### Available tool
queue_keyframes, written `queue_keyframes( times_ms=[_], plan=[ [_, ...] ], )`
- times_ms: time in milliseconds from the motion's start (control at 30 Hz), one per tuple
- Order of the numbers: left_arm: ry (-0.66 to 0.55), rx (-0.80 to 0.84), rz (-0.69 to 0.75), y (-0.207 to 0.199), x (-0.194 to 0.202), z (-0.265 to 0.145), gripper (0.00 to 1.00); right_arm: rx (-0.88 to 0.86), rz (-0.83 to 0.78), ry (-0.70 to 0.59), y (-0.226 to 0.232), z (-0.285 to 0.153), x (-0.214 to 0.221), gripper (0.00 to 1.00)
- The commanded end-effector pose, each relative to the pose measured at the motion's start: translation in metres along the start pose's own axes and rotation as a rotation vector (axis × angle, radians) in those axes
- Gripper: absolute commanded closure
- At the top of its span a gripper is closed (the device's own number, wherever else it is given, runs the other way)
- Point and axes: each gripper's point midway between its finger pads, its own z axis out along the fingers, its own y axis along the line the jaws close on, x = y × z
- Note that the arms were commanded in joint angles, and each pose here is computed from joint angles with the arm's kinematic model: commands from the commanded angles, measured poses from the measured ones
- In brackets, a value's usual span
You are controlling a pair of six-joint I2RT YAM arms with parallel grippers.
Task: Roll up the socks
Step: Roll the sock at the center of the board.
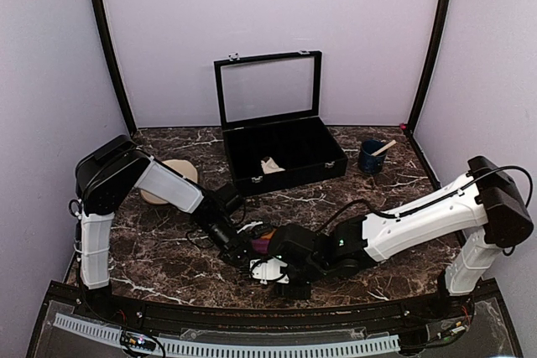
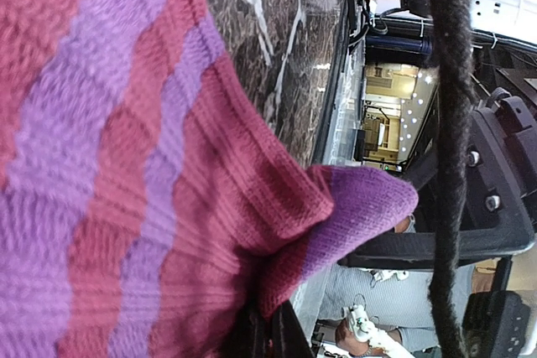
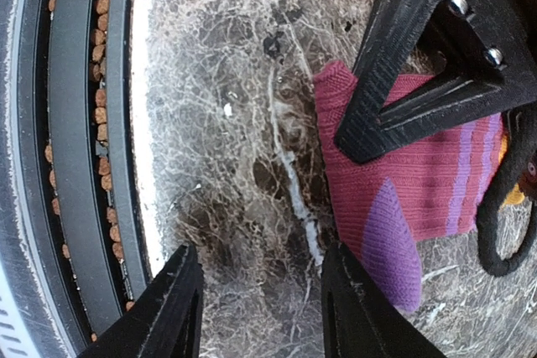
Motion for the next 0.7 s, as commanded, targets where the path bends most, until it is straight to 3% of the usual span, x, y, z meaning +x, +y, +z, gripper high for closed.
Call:
queue_keyframes(
  times_ms=[0,667],
  plan=[
    [0.006,0.025,-0.001,-0.003,0.001,-0.003,1.0,0.022,-0.031,-0.035,-0.005,0.003,-0.017,0.55],
    [0.019,0.038,-0.014,-0.001,0.001,-0.002,1.0,0.027,-0.023,-0.018,-0.026,0.009,-0.01,0.55]
  ],
)
